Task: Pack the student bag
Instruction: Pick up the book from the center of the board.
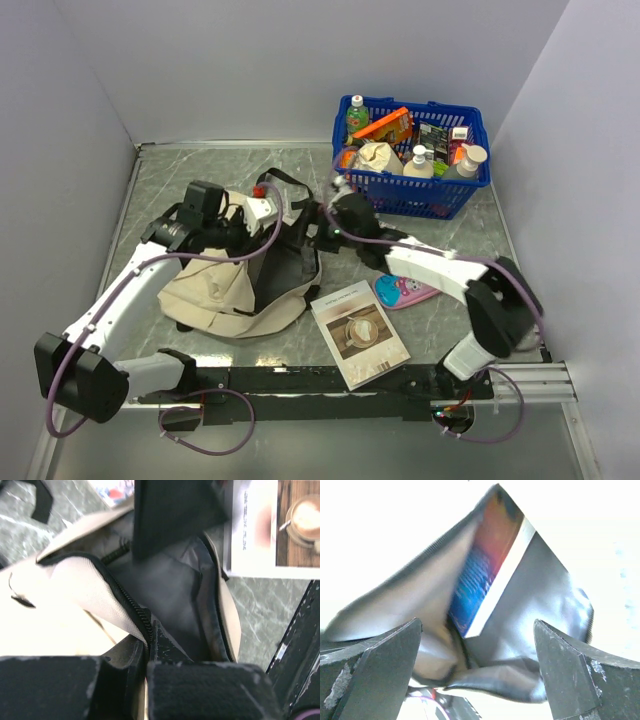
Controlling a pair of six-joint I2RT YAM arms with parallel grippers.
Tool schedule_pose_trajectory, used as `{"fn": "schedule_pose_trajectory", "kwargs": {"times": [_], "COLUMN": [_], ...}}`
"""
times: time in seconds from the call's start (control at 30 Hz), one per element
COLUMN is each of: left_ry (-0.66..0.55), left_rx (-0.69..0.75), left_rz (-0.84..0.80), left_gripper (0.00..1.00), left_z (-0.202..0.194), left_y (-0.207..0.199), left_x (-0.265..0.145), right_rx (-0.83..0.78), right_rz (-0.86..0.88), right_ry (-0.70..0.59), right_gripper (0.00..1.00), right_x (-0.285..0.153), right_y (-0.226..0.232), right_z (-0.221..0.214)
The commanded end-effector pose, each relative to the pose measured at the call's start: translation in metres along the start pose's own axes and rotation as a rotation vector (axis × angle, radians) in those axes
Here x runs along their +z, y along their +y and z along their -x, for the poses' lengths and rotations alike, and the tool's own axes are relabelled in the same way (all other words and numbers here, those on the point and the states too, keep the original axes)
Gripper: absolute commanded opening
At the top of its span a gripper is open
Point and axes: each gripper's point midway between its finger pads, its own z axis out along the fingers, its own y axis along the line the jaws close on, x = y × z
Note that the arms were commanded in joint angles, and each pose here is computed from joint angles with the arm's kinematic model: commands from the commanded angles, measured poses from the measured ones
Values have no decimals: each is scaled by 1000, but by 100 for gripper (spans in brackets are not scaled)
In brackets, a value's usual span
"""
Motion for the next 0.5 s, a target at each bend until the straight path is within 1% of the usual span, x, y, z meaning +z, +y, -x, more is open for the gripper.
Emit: {"fn": "schedule_pose_trajectory", "kwargs": {"times": [0.0,0.07,0.17,0.2,0.23,0.3,0.37,0.47], "left_ry": [-15,-13,-15,-19,-20,-20,-16,-22], "left_rx": [59,69,72,75,77,79,79,83], "left_rz": [6,14,15,14,14,16,12,8], "left_gripper": [1,1,1,1,1,1,1,1], "left_z": [-4,-6,-6,-4,-3,-2,-3,-1], "left_y": [-9,-10,-11,-11,-11,-11,-12,-12], "left_x": [-9,-11,-13,-14,-15,-16,-16,-17], "right_rx": [163,199,274,333,372,488,558,587], "right_rz": [-84,-120,-250,-276,-332,-406,-491,-547], "right_ry": [-43,-42,-83,-112,-132,-156,-161,-226], "right_gripper": [100,100,100,100,100,100,100,98], "right_x": [-30,-32,-37,-40,-41,-44,-46,-47], "right_y": [-26,-35,-69,-78,-98,-121,-140,-155], "right_z": [16,20,20,23,17,15,8,14]}}
